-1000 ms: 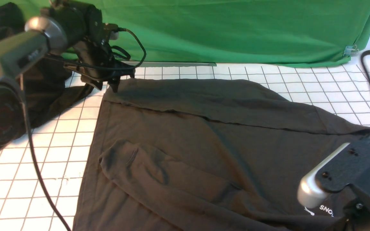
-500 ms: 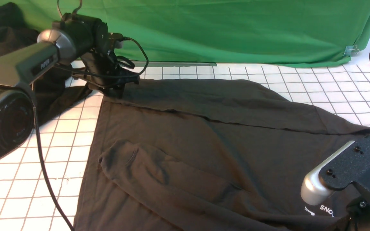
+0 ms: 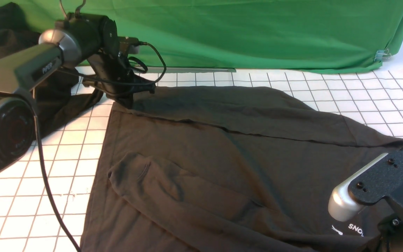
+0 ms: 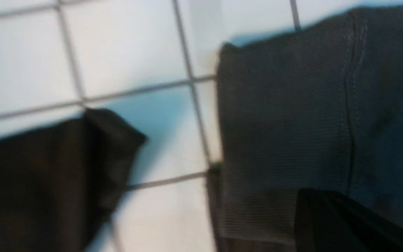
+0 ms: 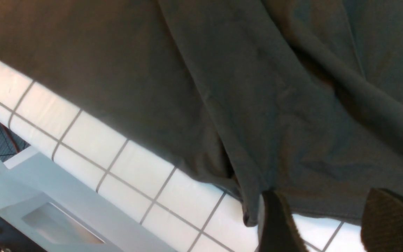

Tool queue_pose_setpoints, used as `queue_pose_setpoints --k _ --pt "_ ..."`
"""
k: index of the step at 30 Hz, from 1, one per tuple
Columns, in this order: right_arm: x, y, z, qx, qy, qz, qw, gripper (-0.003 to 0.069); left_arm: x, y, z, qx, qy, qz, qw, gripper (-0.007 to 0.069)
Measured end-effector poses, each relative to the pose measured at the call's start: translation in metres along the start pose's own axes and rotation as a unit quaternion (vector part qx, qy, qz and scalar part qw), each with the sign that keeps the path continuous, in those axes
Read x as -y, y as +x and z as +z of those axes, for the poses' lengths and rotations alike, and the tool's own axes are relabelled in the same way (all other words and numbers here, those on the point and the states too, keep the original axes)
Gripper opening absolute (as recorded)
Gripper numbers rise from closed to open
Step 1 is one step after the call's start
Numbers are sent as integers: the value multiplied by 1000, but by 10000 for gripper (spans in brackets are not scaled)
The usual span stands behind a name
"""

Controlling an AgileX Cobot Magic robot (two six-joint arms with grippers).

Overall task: Fold a long-sleeved shirt over a white checkered tablecloth.
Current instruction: 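Grab the top left corner of the dark shirt with the left gripper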

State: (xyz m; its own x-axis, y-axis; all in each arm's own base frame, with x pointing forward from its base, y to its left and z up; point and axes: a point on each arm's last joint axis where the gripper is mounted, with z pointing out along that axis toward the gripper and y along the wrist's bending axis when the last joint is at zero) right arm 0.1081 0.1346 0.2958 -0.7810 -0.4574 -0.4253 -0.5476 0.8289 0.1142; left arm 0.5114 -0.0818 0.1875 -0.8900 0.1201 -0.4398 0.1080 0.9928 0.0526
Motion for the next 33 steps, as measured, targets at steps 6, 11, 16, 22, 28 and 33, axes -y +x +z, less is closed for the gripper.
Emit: queue_pose_setpoints --k 6,11,16,22,28,33 --pt "0 0 0 0 0 0 1000 327 -6 -5 -3 18 -30 1 999 80" --pt "0 0 0 0 0 0 1000 327 -5 -1 10 10 -31 2 999 248" --pt "0 0 0 0 0 0 1000 326 -4 -1 15 12 -29 4 999 360" --pt "0 0 0 0 1 0 1000 326 -4 -1 15 13 -29 4 999 271" --pt "0 0 0 1 1 -1 1000 326 -2 1 16 4 -18 14 1000 21" --pt "0 0 0 1 1 0 1000 326 -2 3 14 -9 -16 14 1000 11"
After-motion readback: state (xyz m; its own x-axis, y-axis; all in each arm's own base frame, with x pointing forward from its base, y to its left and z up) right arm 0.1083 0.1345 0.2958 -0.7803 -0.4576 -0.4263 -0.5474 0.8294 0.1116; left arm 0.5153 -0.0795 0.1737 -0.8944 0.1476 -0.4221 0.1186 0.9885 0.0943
